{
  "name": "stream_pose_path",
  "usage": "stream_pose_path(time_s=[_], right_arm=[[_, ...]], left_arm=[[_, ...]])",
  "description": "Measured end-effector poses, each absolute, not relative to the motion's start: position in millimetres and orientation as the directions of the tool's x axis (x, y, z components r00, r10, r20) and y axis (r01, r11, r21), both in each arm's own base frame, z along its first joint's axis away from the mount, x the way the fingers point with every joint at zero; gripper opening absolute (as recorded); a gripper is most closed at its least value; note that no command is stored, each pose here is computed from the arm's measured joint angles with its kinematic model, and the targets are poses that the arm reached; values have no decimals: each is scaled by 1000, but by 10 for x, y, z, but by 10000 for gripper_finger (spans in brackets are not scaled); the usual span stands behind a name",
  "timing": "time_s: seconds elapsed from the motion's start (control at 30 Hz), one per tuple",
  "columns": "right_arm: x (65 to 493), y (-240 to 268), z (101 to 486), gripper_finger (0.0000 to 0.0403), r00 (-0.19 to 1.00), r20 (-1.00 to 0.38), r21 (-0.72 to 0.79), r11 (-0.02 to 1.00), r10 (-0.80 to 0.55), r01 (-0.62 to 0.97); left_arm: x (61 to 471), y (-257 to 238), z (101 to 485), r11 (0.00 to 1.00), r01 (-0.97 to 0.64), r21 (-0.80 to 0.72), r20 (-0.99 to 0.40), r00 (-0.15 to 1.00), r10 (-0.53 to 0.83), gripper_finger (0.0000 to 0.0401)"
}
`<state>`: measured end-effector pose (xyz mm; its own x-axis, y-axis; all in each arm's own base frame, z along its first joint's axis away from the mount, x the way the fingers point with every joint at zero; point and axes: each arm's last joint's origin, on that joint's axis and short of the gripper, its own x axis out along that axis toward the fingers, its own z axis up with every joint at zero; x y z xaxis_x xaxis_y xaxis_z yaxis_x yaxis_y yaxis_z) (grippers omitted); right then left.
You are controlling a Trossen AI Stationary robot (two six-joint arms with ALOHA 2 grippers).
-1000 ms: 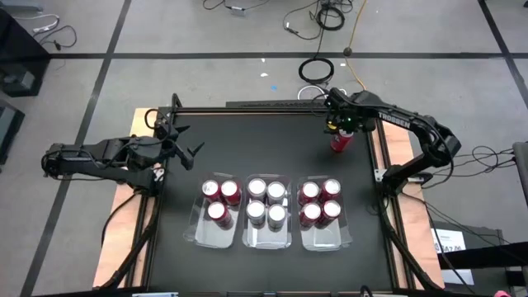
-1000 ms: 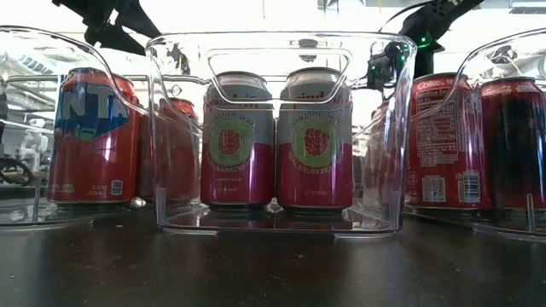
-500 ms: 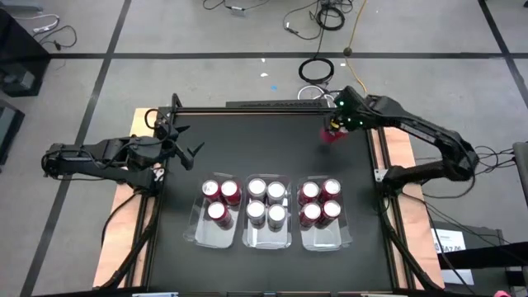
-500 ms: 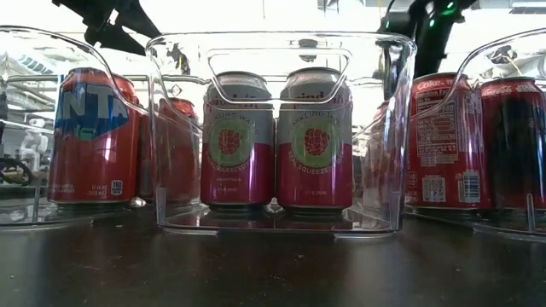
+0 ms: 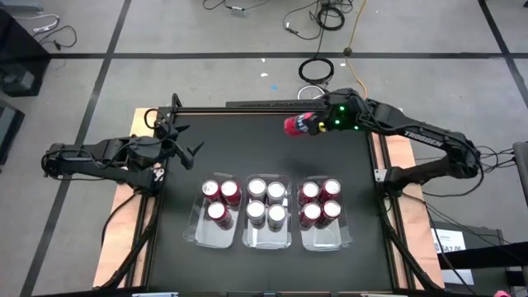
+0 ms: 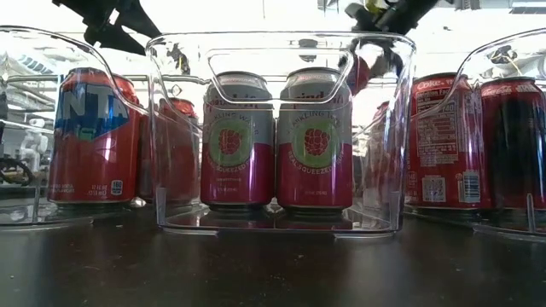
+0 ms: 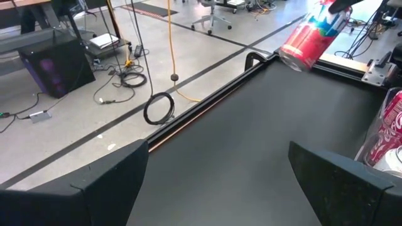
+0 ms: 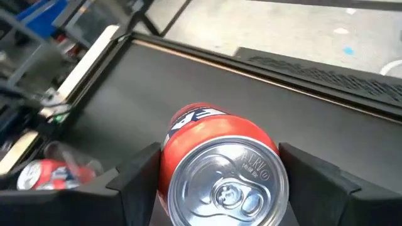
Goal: Sort soda cans
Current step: Put the orange soda can into the left transparent bin
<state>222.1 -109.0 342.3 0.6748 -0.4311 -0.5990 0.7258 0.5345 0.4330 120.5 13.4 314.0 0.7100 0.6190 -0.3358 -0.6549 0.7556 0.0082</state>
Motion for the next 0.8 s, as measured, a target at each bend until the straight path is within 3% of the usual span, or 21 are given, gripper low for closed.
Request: stream_pose_path(time_s=[0.43, 0.8], right_arm=[[3603, -1032, 3619, 274, 672, -682, 266, 759, -288, 594], [4567, -1153, 2903, 276, 530, -835, 203, 811, -150, 549]], left_arm=[[1204, 134, 3140, 753, -658, 4, -336, 709, 621, 393], [1208, 126, 3130, 776, -631, -5, -353, 727, 589, 393]])
